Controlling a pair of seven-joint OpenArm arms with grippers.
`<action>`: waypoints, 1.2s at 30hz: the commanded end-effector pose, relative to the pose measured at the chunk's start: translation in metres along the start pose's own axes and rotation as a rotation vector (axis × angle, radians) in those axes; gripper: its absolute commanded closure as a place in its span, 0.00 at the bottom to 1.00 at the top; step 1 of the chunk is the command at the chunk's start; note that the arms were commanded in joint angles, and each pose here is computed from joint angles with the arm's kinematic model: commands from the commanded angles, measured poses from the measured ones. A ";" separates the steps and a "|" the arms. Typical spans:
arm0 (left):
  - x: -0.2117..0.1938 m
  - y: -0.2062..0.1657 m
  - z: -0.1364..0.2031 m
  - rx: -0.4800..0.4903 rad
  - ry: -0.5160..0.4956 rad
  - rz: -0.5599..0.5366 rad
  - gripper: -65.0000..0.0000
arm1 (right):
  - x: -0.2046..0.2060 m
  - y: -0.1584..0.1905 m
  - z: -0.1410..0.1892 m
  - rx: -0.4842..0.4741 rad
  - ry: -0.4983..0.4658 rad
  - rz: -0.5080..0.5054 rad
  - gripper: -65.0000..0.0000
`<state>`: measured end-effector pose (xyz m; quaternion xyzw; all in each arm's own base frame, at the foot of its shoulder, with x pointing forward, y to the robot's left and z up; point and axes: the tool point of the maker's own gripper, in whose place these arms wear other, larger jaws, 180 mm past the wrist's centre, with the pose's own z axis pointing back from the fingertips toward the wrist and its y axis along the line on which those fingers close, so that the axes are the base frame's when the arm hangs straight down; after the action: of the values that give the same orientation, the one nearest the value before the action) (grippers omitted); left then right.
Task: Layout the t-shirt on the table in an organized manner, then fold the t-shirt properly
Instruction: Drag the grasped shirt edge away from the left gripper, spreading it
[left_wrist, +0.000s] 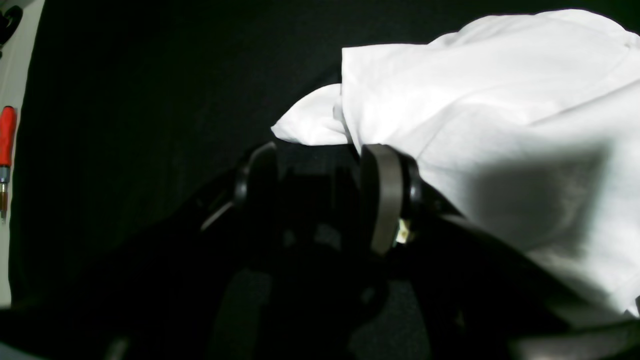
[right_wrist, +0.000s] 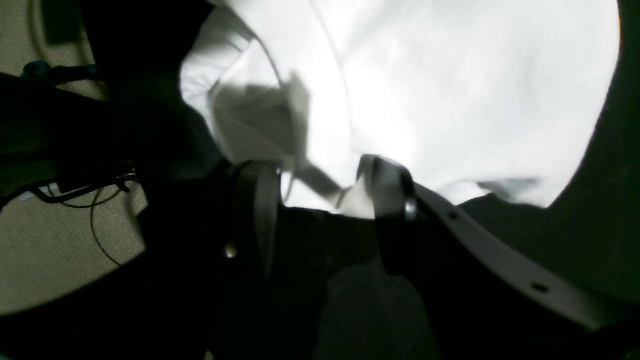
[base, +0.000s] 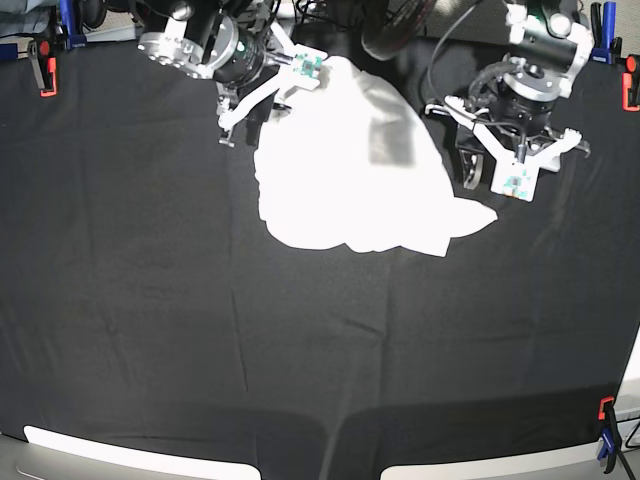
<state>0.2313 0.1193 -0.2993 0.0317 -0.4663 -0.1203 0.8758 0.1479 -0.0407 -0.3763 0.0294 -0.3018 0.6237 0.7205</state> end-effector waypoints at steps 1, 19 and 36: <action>0.010 0.002 0.003 0.009 -0.038 0.000 0.61 | 0.006 -0.003 0.002 -0.009 -0.035 0.000 0.54; 0.010 0.000 0.003 -0.003 -0.040 0.012 0.61 | -0.003 -0.041 -0.012 -0.148 -0.023 -0.068 1.00; 0.010 0.001 0.003 -0.001 -0.039 0.011 0.61 | -0.064 -0.208 0.053 -0.685 0.160 -0.364 1.00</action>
<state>0.2308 0.1175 -0.2998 0.0246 -0.4653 -0.1174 0.8770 0.3082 -0.1619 -0.3079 -0.1922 -0.4070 0.3513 0.8210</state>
